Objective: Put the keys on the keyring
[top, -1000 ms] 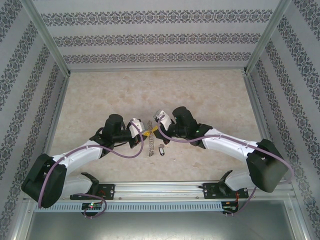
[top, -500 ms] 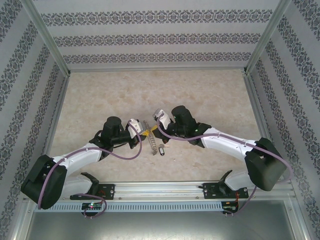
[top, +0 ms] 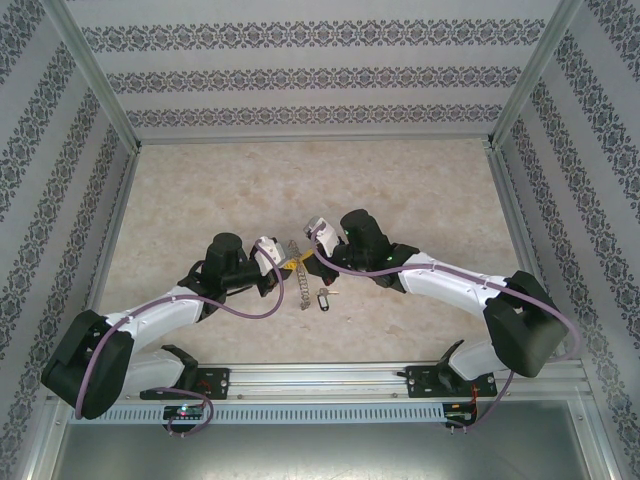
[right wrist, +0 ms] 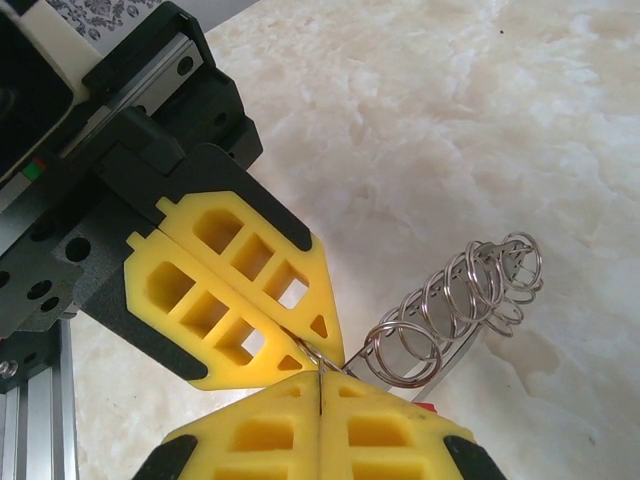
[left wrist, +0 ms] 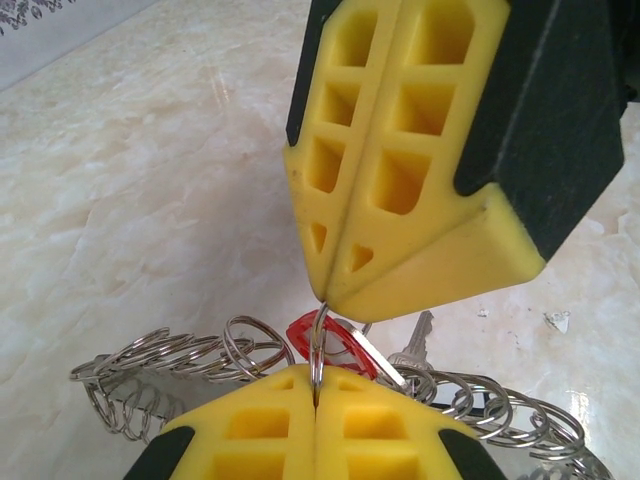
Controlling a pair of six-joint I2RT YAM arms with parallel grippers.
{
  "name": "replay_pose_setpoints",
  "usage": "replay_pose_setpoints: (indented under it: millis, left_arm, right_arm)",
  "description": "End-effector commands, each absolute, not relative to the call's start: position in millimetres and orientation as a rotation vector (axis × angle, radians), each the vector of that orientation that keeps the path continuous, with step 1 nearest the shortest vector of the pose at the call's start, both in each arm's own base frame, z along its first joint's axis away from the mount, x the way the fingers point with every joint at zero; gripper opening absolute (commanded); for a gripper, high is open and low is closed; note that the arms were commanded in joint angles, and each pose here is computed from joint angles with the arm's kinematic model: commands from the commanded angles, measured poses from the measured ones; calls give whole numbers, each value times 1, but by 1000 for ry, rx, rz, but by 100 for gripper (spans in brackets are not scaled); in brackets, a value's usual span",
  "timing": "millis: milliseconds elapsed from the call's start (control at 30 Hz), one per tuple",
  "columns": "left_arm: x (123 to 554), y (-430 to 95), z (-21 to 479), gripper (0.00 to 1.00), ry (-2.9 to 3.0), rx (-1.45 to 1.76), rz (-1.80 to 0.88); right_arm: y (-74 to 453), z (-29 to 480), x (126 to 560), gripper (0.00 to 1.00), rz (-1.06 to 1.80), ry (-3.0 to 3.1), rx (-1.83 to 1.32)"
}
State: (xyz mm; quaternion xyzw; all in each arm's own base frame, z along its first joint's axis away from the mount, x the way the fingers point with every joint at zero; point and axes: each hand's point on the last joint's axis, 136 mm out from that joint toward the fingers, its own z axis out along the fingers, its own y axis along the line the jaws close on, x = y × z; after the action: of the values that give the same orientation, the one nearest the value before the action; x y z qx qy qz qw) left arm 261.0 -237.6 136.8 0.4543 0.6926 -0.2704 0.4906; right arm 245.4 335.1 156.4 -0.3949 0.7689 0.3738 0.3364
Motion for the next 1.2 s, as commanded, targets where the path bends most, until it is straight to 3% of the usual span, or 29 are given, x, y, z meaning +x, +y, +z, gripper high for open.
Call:
replay_pose_setpoints:
  millis: [0,167,633,767,867,1167]
  left_arm:
    - [263,-242,150,0,1648,1086,-671]
    - [262,-245,145,9,1662,1110,-698]
    - [262,-248,147,13,1666,1162,-696]
    - [262,-250,149,13,1658,1167,-706]
    - [261,-252,151,0,1646,1175,-717]
    - [261,-252,160,0,1607,1169,-709]
  right_arm:
    - [343,176,244,0,1003,1932,-1040]
    - [347,187,241,0,1006,1881,-1098]
    - [354,188,234,0,1045,1866,-1149]
    - [355,186,233,0,1055,1876,-1162]
    - [356,186,233,0,1058,1875,-1164]
    - [354,164,241,7,1013,1989,-1139]
